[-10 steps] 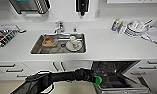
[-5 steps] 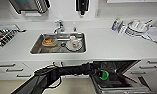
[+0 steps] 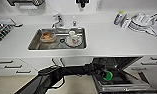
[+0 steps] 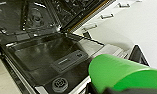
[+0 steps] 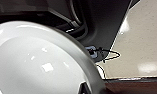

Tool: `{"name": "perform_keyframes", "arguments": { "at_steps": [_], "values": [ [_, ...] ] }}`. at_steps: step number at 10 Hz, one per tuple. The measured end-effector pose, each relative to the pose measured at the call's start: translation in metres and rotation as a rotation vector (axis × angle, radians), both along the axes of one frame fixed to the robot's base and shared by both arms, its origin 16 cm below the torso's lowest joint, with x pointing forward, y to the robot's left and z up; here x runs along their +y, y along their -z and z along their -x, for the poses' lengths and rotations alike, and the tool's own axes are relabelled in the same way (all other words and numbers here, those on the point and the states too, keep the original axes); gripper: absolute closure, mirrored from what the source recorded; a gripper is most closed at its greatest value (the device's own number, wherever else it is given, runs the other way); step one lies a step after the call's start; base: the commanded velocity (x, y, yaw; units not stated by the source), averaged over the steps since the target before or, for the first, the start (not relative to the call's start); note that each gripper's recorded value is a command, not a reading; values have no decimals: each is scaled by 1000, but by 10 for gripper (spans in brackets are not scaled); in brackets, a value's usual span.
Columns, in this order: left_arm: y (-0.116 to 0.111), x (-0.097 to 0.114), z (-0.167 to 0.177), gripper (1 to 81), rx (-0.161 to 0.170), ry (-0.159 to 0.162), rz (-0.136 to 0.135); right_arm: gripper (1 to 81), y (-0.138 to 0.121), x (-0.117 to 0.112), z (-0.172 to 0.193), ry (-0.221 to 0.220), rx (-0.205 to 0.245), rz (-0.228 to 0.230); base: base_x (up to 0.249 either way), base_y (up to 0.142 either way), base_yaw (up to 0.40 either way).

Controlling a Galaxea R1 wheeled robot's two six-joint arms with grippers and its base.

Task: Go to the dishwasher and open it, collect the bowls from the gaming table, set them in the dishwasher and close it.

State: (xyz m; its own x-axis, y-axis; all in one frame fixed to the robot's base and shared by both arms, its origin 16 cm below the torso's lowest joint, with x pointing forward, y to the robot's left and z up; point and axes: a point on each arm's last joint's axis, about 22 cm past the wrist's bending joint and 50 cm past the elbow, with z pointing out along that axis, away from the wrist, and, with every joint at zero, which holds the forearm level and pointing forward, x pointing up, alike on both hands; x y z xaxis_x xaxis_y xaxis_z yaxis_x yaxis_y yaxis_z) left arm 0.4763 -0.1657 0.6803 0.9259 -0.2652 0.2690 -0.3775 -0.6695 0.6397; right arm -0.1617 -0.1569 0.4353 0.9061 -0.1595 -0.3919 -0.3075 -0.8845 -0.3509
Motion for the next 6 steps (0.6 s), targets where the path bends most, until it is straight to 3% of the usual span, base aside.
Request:
{"name": "perform_keyframes", "arguments": {
  "at_steps": [2, 3, 4, 5, 6],
  "values": [
    [-9, -20, 4, 811, -4, 15, 22, 811, 2, 1, -5, 2, -7, -1, 0, 0, 0],
    [-7, -20, 3, 811, -4, 11, 20, 811, 2, 1, -5, 3, -8, -1, 0, 0, 0],
    [1, -11, -3, 811, -8, 0, -2, 811, 2, 1, -5, 4, -8, -2, 0, 0, 0],
    [4, -6, -6, 10, -14, -3, -11, 811, 2, 1, -5, 4, -8, -1, 0, 0, 0],
    [4, -7, -5, 10, -14, -1, -9, 811, 2, 1, -5, 4, -8, -2, 0, 0, 0]
  ]
}}
